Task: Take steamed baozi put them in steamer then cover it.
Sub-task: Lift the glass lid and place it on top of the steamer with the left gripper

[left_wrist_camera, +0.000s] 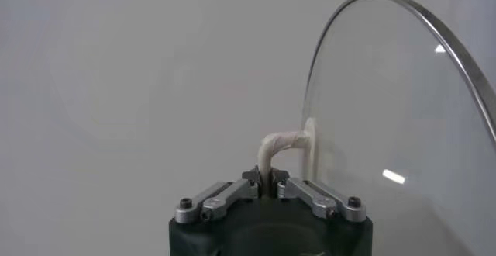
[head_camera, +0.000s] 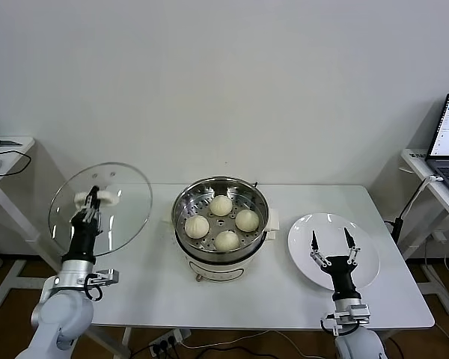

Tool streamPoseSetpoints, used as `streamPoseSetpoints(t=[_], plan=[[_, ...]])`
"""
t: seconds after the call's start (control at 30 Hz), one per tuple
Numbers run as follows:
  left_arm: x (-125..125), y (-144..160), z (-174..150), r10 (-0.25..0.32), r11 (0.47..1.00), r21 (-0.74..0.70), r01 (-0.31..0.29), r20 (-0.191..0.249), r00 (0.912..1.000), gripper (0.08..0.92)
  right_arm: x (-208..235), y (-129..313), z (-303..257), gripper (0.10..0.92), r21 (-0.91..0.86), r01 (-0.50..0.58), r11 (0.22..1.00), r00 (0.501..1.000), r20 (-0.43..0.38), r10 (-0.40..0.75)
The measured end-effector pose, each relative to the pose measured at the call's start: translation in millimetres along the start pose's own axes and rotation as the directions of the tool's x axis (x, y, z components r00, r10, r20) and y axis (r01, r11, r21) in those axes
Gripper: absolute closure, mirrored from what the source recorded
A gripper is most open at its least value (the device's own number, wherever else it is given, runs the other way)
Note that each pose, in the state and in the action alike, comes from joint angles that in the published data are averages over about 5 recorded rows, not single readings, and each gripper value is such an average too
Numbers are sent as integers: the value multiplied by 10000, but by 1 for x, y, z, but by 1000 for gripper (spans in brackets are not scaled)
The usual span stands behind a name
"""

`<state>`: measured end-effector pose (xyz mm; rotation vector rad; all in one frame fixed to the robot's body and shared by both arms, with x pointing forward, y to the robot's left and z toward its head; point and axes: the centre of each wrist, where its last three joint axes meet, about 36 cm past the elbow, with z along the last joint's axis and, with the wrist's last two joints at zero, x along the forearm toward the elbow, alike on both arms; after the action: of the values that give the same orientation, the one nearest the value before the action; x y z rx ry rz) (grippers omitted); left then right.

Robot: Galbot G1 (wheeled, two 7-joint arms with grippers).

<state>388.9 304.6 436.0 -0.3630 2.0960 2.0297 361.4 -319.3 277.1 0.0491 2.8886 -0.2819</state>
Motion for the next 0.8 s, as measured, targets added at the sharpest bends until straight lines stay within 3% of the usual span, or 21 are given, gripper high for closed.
streamPoseSetpoints(t=[0.13,0.3,0.6,0.8], plan=[[0,32,-38,-369,9979,547,347,389,9986,810,1,-2,-1,200,-1,-115,9999,9999,-32,115],[5,57,-83,-455,9910,1293,340,870,9952,810,2,-4,-1,200,3,-265,9996,9996,-102,265],[8,74,-149,-157,9710,2383,-217,1540,9879,810,5,-10,0,200,41,-556,9984,9979,-328,557],[5,69,-183,465,9566,2758,-942,1747,9835,810,4,-12,2,200,59,-667,9978,9969,-413,669]])
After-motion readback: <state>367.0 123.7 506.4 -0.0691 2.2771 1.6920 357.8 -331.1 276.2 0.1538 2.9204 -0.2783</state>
